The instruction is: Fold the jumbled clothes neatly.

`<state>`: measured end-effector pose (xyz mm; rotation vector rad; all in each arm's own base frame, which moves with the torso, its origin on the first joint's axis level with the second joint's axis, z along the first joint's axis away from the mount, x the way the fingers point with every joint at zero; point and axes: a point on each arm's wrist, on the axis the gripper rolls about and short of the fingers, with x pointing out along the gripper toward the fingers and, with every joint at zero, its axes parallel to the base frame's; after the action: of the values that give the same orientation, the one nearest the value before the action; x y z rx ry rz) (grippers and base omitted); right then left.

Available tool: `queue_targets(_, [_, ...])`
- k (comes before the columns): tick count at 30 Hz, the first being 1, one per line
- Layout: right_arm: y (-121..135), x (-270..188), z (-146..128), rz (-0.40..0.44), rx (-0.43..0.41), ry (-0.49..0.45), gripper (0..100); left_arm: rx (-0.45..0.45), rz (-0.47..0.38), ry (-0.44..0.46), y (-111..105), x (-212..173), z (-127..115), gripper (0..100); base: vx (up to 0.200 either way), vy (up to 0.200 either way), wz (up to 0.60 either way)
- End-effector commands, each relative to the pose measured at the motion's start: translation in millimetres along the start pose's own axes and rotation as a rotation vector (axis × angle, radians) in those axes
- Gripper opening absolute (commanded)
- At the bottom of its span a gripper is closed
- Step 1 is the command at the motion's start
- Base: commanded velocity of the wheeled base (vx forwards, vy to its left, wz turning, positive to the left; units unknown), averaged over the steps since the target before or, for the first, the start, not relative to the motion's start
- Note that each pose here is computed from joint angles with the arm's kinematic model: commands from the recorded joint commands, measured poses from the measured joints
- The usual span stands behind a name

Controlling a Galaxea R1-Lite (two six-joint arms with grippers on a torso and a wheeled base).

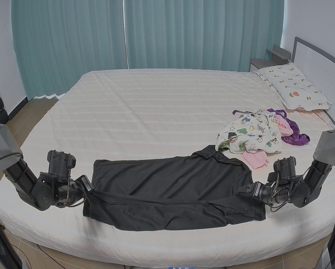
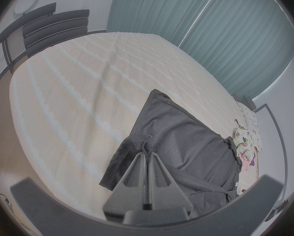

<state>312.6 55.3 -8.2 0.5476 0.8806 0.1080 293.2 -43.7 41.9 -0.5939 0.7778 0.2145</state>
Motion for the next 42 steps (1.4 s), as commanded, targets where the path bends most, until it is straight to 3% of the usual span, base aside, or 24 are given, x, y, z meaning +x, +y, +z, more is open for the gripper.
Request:
queue_targets(1, [0,8,-8,-0.009,-0.015,0.035,100,-0.002,0.003,0.002,1,1,-1,0,0.0,0.0,0.0])
queue_targets(5, [-3,15,-10,-0.019,-0.019,0.05,100,-0.001,0.005,0.004,1,1,-1,0,0.0,0.0,0.0])
queue_targets(6, [-4,16,-11,-0.023,-0.018,0.055,0,-0.001,0.005,0.004,1,1,-1,0,0.0,0.0,0.0])
queue_targets(14, [-3,11,-10,-0.029,-0.011,0.058,0,-0.001,0.009,0.006,1,2,-1,0,0.0,0.0,0.0])
queue_targets(29, [0,-20,15,0.009,0.072,-0.063,0,-0.054,0.007,-0.007,2,-2,-1,0,0.0,0.0,0.0])
queue_targets(35, [9,-43,20,0.083,0.063,-0.16,0,-0.066,-0.006,-0.012,5,-14,-1,0,0.0,0.0,0.0])
queue_targets(42, [17,-77,15,0.154,0.115,-0.24,0,-0.105,-0.033,-0.035,6,-28,2,0,0.0,0.0,0.0])
